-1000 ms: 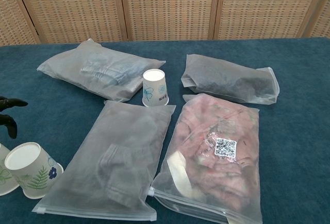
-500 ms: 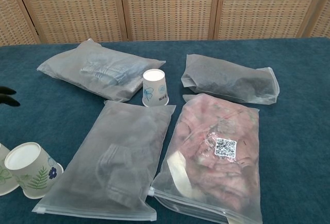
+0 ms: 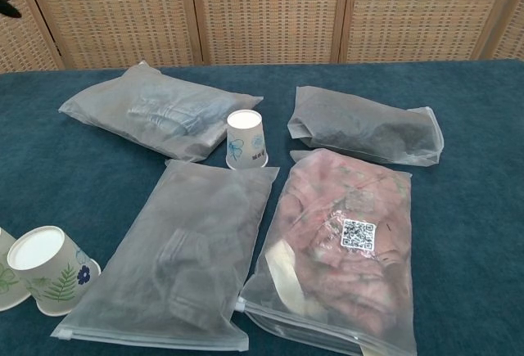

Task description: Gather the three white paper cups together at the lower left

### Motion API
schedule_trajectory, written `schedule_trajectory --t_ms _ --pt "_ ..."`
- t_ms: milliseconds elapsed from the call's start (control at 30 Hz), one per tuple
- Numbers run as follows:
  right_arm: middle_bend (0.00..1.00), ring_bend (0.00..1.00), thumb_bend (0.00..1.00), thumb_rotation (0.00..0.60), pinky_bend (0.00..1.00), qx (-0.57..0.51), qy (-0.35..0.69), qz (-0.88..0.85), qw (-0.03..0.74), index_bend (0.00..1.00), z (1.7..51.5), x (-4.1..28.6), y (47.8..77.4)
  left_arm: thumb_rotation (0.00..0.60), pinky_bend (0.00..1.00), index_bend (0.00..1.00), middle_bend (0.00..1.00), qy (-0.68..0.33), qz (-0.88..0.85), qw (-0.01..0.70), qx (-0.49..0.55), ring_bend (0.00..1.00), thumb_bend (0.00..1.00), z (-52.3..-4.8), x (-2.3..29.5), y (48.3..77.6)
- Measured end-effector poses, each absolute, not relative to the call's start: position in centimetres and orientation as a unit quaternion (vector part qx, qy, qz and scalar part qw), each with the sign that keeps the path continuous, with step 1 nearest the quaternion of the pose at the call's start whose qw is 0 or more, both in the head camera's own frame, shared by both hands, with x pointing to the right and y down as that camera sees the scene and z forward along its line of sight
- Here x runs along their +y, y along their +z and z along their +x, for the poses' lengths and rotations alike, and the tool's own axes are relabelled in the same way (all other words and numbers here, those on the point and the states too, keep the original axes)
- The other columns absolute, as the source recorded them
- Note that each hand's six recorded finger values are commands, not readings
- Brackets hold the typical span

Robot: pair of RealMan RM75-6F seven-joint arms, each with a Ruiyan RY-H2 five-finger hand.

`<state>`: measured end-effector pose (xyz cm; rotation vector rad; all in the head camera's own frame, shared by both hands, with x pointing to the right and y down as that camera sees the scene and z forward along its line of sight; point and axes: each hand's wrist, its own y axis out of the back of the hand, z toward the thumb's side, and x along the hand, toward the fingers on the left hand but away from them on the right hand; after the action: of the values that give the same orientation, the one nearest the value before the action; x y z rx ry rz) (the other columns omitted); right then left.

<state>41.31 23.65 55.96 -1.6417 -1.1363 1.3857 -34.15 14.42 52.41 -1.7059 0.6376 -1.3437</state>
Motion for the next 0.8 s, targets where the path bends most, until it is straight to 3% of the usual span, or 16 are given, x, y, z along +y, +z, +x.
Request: schedule_trajectory --t_ms 200,333,533,800 --pt "0.00 0.00 0.09 0.600 0.00 -0.447 0.536 -0.630 0.340 0.00 41.9 23.4 55.9 0.600 0.00 0.09 0.00 -0.524 -0.692 0.428 0.252 0.00 0.15 -30.2 10.4 54.5" --pt "0.00 0.00 0.09 0.600 0.00 -0.453 0.537 -0.631 0.330 0.00 42.4 23.3 56.0 0.600 0.00 0.09 0.00 -0.528 -0.690 0.435 0.236 0.00 0.15 -25.9 8.0 57.4" --pt "0.00 0.00 0.09 0.600 0.00 -0.460 0.537 -0.631 0.319 0.00 43.1 23.1 56.1 0.600 0.00 0.09 0.00 -0.542 -0.690 0.425 0.222 0.00 0.15 -19.6 5.2 61.4" --pt "0.00 0.00 0.09 0.600 0.00 -0.473 0.538 -0.628 0.304 0.00 44.2 22.7 56.1 0.600 0.00 0.11 0.00 -0.550 -0.690 0.415 0.222 0.00 0.15 -13.6 2.5 64.0"
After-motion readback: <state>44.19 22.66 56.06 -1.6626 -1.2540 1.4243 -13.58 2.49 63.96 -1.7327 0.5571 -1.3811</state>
